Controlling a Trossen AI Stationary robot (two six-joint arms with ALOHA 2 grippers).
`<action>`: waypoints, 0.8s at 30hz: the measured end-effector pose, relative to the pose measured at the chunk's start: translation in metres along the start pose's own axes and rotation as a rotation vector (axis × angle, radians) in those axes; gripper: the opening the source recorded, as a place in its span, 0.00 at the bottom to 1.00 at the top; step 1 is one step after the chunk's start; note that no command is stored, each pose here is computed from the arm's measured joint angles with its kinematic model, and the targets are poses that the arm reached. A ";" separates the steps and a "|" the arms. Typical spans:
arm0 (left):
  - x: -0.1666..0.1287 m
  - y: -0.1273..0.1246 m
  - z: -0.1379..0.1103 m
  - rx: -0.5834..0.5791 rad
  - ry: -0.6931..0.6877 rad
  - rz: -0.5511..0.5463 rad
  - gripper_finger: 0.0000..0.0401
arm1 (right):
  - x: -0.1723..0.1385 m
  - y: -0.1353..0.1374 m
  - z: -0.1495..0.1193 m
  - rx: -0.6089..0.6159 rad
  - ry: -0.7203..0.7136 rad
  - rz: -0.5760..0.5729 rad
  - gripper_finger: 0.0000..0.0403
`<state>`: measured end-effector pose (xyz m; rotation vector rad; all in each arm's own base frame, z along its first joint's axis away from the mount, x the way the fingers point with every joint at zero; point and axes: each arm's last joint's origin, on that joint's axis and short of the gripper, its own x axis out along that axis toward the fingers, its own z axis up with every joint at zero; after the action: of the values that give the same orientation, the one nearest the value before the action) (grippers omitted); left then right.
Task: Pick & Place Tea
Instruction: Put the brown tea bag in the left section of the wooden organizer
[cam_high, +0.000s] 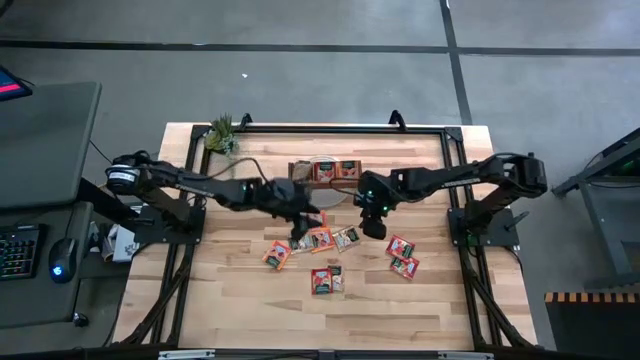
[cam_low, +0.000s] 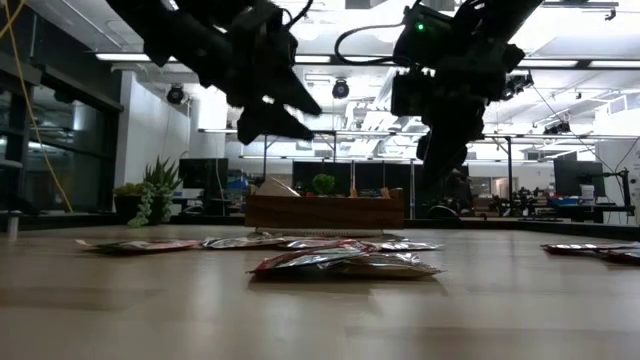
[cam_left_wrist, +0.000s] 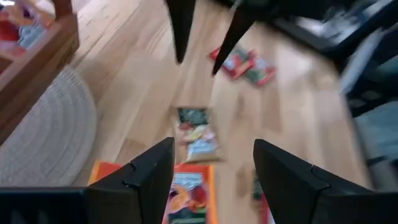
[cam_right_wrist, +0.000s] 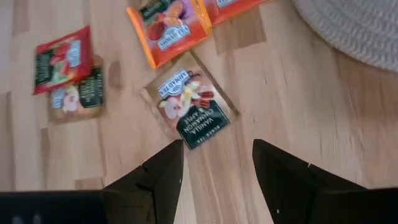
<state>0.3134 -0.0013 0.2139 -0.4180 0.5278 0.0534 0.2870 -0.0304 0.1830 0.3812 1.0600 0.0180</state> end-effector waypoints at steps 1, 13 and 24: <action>0.003 -0.004 -0.003 0.018 -0.003 0.013 0.54 | 0.001 0.001 0.000 0.008 0.002 -0.015 0.47; 0.053 -0.031 -0.001 0.140 0.076 0.026 0.32 | -0.001 0.000 -0.003 0.088 0.011 -0.073 0.47; 0.077 -0.033 0.000 0.186 0.180 0.048 0.01 | -0.001 -0.001 -0.007 0.092 0.053 -0.101 0.47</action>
<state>0.3855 -0.0354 0.1879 -0.2293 0.7144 0.0120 0.2799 -0.0294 0.1806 0.4118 1.1337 -0.1118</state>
